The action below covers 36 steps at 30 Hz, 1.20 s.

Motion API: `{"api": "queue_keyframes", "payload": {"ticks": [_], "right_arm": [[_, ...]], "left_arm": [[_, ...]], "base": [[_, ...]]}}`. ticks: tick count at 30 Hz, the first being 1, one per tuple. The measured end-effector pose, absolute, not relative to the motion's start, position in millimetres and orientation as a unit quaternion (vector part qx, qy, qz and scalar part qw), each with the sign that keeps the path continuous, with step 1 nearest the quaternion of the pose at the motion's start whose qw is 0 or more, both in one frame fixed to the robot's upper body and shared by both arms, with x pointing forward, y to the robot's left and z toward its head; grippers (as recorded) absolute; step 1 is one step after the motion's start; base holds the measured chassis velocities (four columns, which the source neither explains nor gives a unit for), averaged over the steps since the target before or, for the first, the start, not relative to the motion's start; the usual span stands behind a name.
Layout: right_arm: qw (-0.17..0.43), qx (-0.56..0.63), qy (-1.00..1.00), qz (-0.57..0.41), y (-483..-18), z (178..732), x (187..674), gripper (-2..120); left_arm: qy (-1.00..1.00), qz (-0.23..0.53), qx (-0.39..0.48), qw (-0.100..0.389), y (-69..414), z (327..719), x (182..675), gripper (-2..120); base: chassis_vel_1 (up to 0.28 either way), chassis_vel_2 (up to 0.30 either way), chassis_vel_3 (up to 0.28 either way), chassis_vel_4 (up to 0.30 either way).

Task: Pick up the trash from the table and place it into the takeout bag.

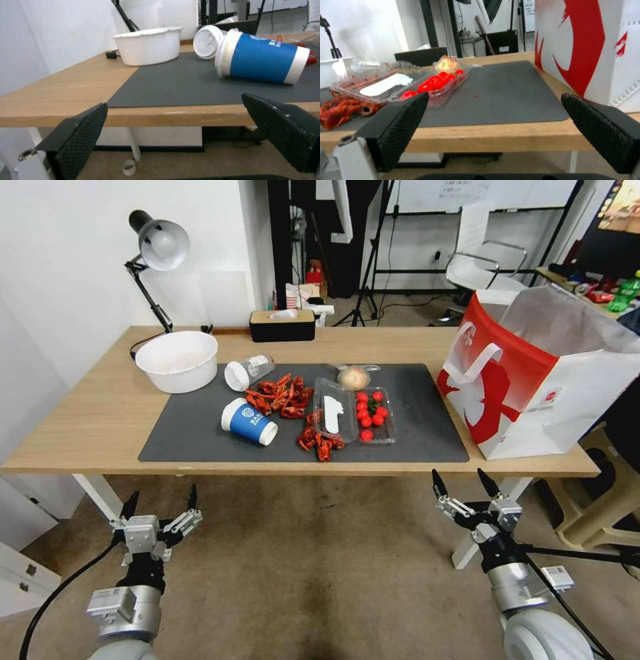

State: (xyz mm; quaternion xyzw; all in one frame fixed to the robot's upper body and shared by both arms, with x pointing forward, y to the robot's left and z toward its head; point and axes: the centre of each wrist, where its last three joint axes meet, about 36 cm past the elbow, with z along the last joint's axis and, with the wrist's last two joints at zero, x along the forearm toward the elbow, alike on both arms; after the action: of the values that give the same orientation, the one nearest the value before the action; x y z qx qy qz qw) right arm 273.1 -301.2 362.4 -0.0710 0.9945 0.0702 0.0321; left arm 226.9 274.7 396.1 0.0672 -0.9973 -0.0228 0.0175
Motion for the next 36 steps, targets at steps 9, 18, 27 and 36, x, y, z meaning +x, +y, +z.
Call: {"api": "queue_keyframes", "payload": {"ticks": [9, 18, 27, 36], "right_arm": [[0.028, -0.076, 0.994, 0.070, -296.2, 363.0, 270.9, 100], [0.024, -0.079, 0.994, 0.071, -294.5, 364.8, 272.5, 100], [0.018, -0.090, 0.993, 0.077, -285.6, 365.0, 278.4, 100], [0.028, -0.139, 0.988, 0.064, -262.7, 401.0, 307.1, 100]], "left_arm": [[-0.997, -0.023, 0.065, 0.017, 274.5, 397.3, 225.7, 100], [-0.998, -0.022, 0.065, 0.016, 274.4, 396.8, 226.7, 100], [-0.997, -0.023, 0.066, 0.015, 275.8, 397.2, 226.7, 100], [-0.997, -0.024, 0.065, 0.014, 276.0, 398.7, 227.4, 100]], "base": [[0.000, 0.000, 0.000, 0.000], [0.000, 0.000, 0.000, 0.000], [0.000, 0.000, 0.000, 0.000], [0.000, 0.000, 0.000, 0.000]]}}
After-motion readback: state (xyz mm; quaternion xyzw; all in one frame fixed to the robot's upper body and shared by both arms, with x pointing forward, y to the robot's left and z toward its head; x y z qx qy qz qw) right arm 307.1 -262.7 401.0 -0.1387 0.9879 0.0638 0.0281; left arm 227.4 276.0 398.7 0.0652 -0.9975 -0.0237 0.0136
